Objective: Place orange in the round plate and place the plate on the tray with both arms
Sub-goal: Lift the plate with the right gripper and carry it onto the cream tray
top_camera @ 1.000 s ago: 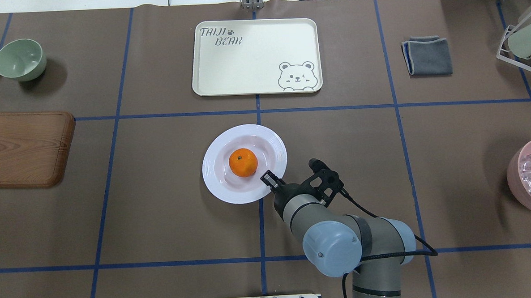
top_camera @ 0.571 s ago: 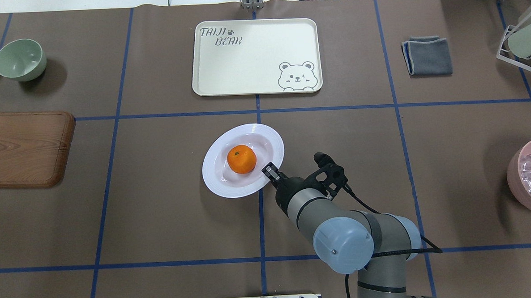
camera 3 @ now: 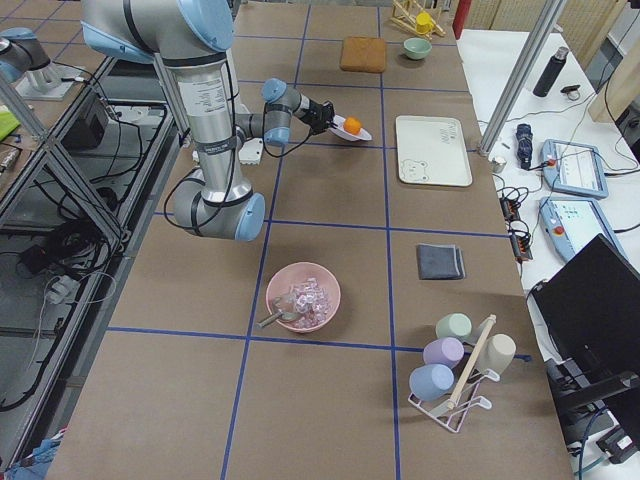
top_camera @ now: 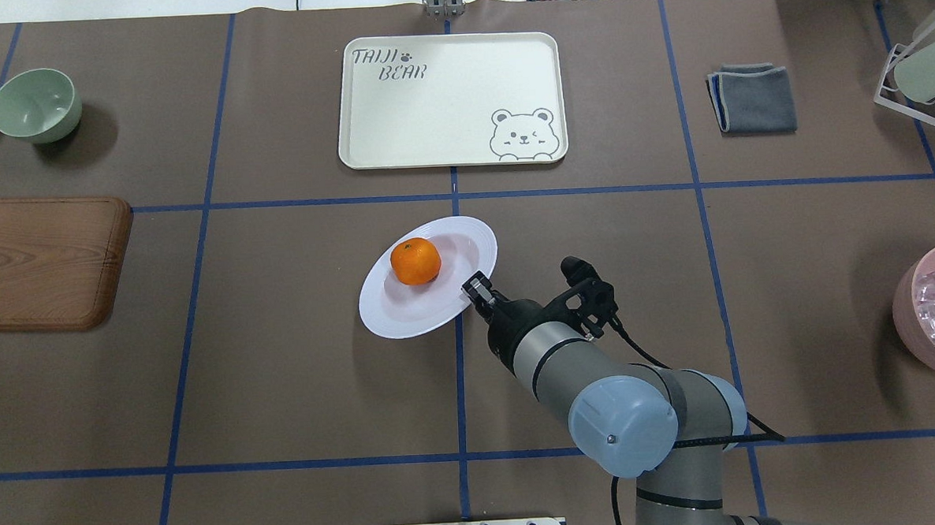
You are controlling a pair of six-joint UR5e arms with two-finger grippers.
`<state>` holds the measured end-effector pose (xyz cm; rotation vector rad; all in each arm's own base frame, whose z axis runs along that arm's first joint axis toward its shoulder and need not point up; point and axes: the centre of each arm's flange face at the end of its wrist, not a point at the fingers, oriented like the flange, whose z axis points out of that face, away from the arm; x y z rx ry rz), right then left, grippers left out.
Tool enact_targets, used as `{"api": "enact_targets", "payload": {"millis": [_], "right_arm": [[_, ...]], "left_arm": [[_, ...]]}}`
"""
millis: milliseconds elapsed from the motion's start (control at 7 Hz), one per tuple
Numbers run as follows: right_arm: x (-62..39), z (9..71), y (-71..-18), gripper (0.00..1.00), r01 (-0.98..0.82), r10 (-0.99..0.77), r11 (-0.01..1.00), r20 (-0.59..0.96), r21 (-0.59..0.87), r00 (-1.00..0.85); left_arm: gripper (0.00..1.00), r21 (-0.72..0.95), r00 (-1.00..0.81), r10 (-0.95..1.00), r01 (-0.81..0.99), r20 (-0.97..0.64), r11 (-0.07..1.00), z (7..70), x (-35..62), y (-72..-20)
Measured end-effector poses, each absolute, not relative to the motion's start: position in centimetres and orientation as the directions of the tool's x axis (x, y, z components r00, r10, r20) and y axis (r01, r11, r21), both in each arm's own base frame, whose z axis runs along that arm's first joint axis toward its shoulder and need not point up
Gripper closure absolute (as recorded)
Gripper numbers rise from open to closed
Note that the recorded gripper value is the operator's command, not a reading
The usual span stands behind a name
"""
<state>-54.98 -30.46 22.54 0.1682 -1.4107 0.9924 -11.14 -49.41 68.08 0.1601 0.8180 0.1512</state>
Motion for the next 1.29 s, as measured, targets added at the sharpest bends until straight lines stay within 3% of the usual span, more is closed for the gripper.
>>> {"api": "enact_targets", "payload": {"millis": [714,1286], "right_arm": [[-51.5,19.8,-33.1,1.0,-0.661,0.463,0.553,0.847,-0.507,-0.262],[-48.2,20.9,-42.5,1.0,-0.731,0.477,0.404,0.809,-0.55,-0.344]], "left_arm": [[0.01,0.204,0.675,0.198,-0.072,-0.711,0.976,67.8,-11.1,-49.4],[0.01,0.176,0.661,0.174,-0.064,-0.73,0.982,67.0,-11.0,-49.4]]}}
